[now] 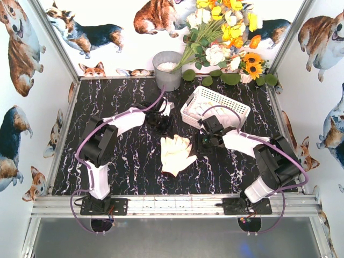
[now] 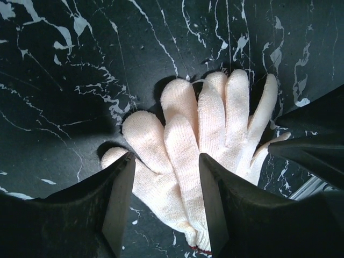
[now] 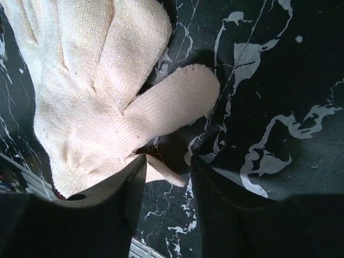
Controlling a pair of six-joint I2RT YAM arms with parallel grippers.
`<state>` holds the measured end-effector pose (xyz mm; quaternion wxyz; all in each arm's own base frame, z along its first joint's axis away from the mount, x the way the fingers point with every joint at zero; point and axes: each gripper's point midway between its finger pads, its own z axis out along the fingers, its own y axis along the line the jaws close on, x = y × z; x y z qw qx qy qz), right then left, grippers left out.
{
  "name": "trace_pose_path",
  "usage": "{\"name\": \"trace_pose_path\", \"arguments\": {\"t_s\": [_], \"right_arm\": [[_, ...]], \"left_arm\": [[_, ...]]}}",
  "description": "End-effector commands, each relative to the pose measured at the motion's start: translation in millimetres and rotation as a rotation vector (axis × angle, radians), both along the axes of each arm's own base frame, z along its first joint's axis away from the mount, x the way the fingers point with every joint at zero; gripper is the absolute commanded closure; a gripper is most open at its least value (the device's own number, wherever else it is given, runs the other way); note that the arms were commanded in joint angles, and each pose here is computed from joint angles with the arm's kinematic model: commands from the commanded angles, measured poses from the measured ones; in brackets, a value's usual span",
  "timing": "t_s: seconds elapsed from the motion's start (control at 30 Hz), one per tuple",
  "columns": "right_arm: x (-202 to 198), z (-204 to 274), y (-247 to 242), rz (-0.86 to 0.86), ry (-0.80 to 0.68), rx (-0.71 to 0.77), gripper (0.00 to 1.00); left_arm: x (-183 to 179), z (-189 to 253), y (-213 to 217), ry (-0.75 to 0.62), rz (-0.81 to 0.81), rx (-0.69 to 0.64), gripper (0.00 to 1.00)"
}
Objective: Put the gloves into the storage basket
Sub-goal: Adjust the glove at the center of the board.
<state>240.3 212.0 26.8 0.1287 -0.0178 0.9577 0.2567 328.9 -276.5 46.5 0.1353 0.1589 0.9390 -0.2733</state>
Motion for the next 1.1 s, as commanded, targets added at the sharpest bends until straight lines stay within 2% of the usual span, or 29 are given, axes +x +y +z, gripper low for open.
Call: {"name": "trace_pose_path", "arguments": {"t_s": [0.0, 0.1, 0.2, 0.5, 0.6, 0.73, 0.83, 0.97, 1.07], "right_arm": [[11, -8, -6, -0.03, -0.059, -0.033, 0.63], [11, -11, -7, -0.034, -0.05, -0.041, 0.72], [12, -12, -8, -0.04, -0.054, -0.048, 0.75], [12, -17, -8, -0.044, -0.043, -0.054, 0.78], [11, -18, -7, -0.042, -0.038, -0.05, 0.78], [9, -18, -8, -0.042, -0.038, -0.051, 0.83], [9, -12, -9, -0.042, -0.054, -0.048, 0.86], [10, 1, -9, -0.047, -0.094, -0.03, 1.0], [10, 9, -9, -0.046, -0.109, -0.018, 1.0]], "left_arm": [[12, 5, -14, -0.046, -0.027, -0.05, 0.57], [16, 1, -21, -0.048, -0.021, -0.066, 0.62], [17, -3, -25, -0.053, -0.025, -0.065, 0.65], [15, -11, -26, -0.068, -0.03, -0.026, 0.74], [11, -19, -26, -0.049, -0.036, -0.024, 0.81], [9, -23, -29, -0.043, -0.04, -0.04, 0.8], [11, -19, -31, -0.056, -0.026, -0.046, 0.88], [18, 2, -32, -0.106, 0.013, -0.069, 1.0], [19, 16, -36, -0.119, 0.027, -0.108, 1.0]]}}
